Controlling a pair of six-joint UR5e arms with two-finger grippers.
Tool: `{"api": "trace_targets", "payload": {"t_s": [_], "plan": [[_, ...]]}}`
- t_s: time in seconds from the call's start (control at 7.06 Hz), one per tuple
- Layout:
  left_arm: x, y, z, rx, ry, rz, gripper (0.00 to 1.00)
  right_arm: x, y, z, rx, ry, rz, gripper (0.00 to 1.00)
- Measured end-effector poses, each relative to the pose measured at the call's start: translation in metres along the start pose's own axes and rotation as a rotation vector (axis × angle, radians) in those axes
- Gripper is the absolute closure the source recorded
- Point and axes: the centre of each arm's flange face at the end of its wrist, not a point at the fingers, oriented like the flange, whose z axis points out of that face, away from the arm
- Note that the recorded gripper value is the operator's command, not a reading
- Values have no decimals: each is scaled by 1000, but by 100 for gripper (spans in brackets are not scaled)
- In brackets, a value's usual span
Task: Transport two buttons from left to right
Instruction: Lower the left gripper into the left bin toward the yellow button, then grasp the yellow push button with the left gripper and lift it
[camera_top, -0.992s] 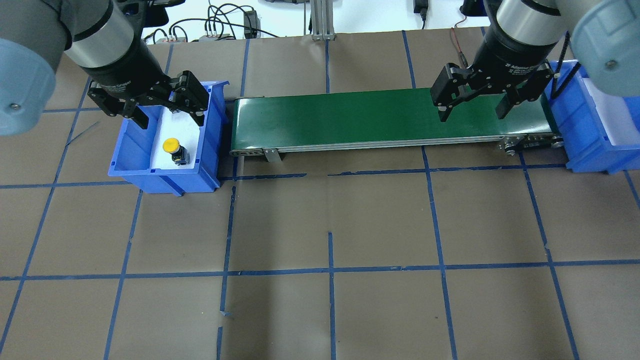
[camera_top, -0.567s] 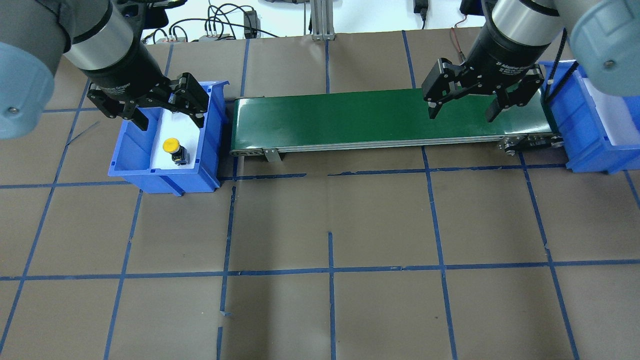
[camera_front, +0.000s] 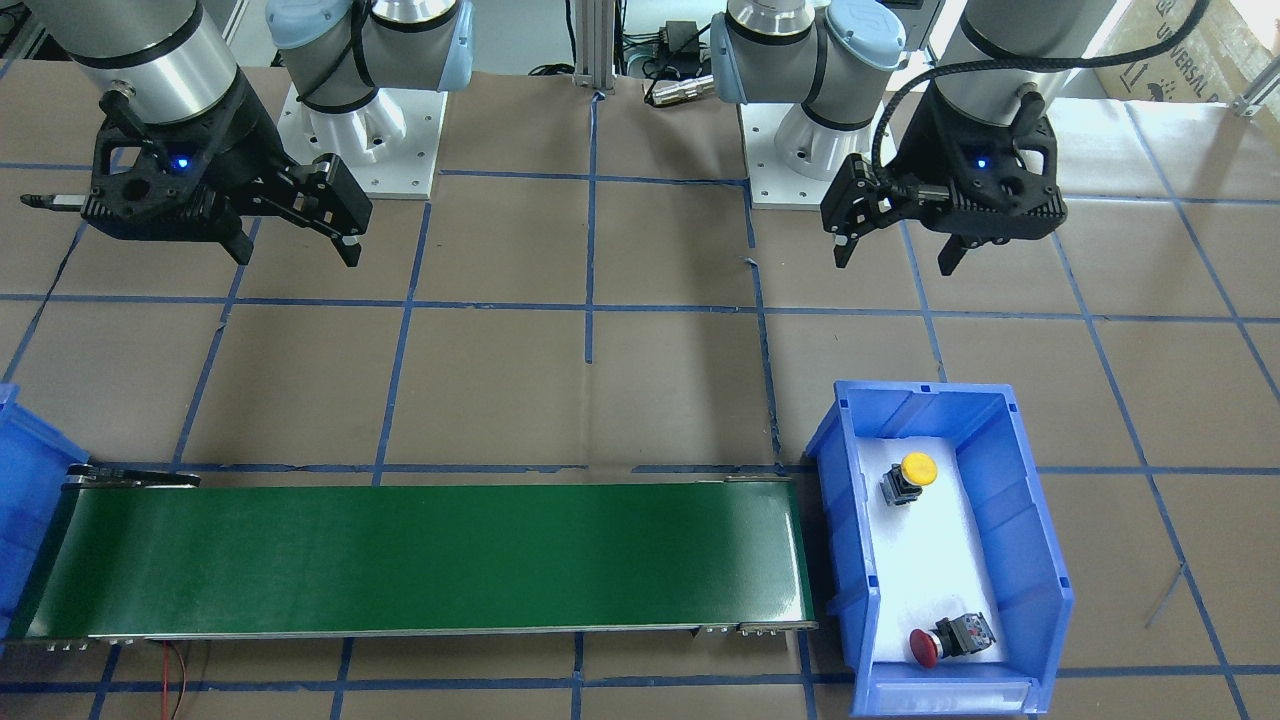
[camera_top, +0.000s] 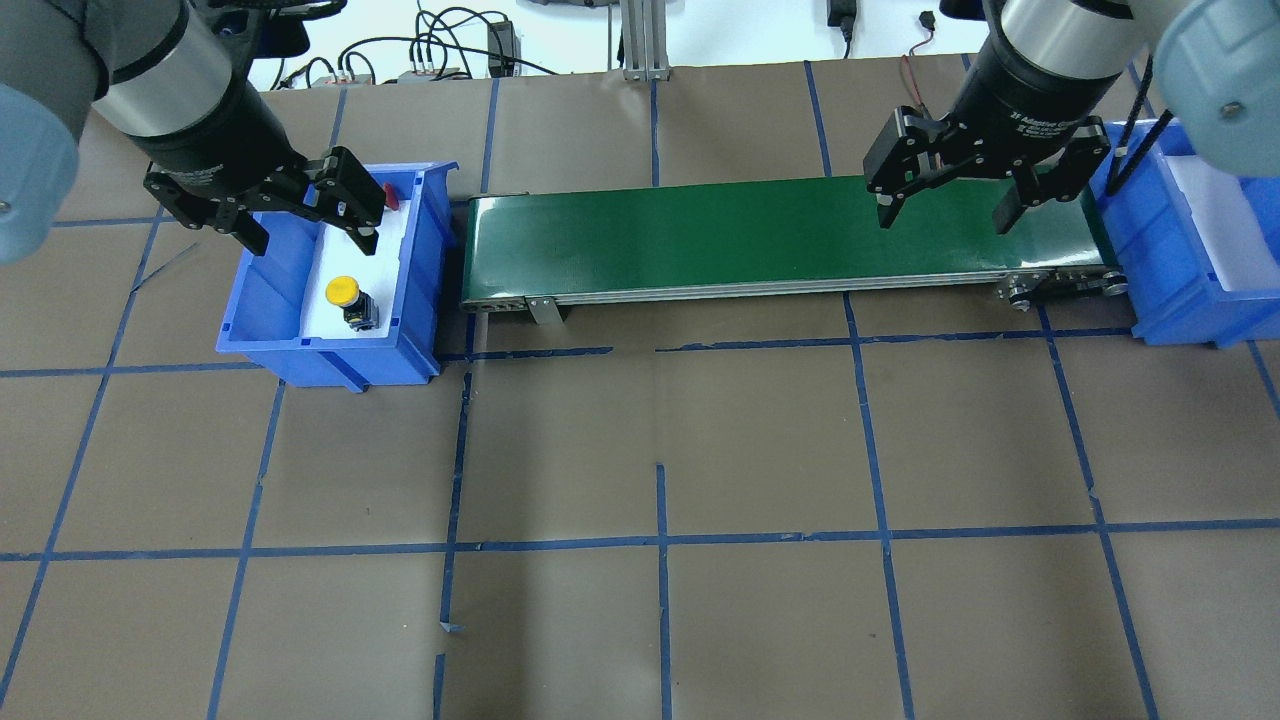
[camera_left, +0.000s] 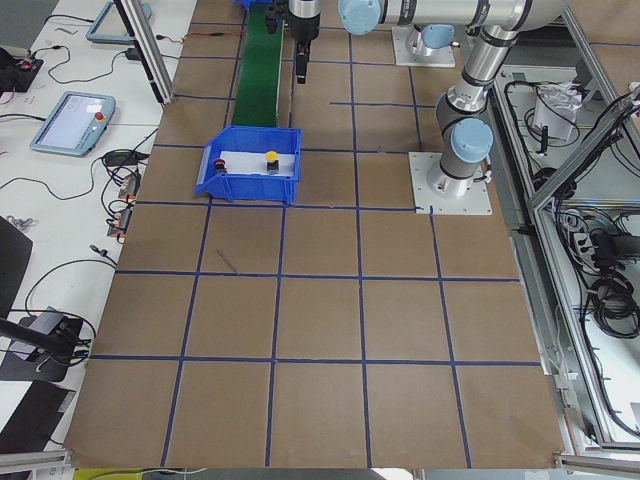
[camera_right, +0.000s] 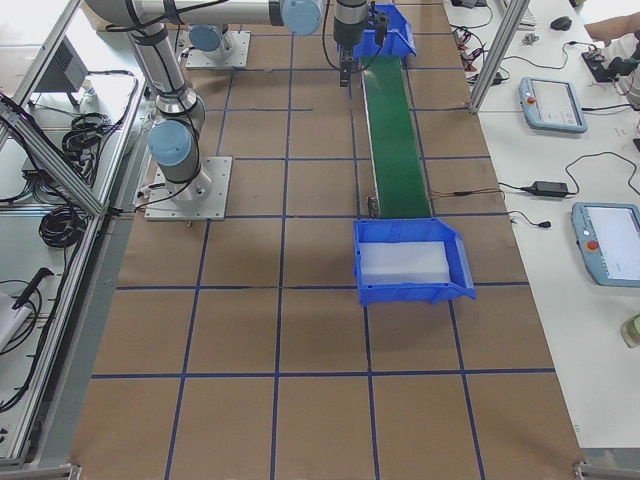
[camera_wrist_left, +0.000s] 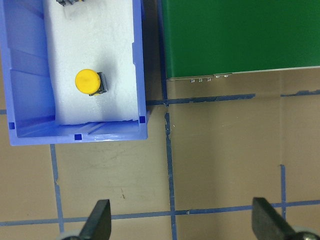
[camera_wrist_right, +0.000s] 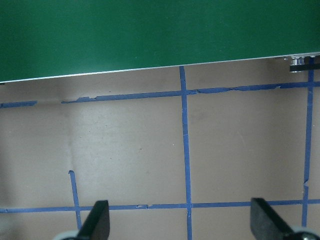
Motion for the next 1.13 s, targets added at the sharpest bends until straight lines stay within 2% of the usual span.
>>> {"api": "trace_targets", "payload": {"t_s": [0.14,0.42,0.71,1.13], "plan": [[-17,-8,11,-20,0,-25,0,1,1,-1,1,6,2,0],[-44,-40,65,-93,7,-59,0,4,-2,0,0,9,6,0],[-68,-75,124,-121,14,-46,0,3,2,1,-4,6,9,0],[-93,-104,189,-143,21,-34,0,3,1,2,-1,1,5,0]]}}
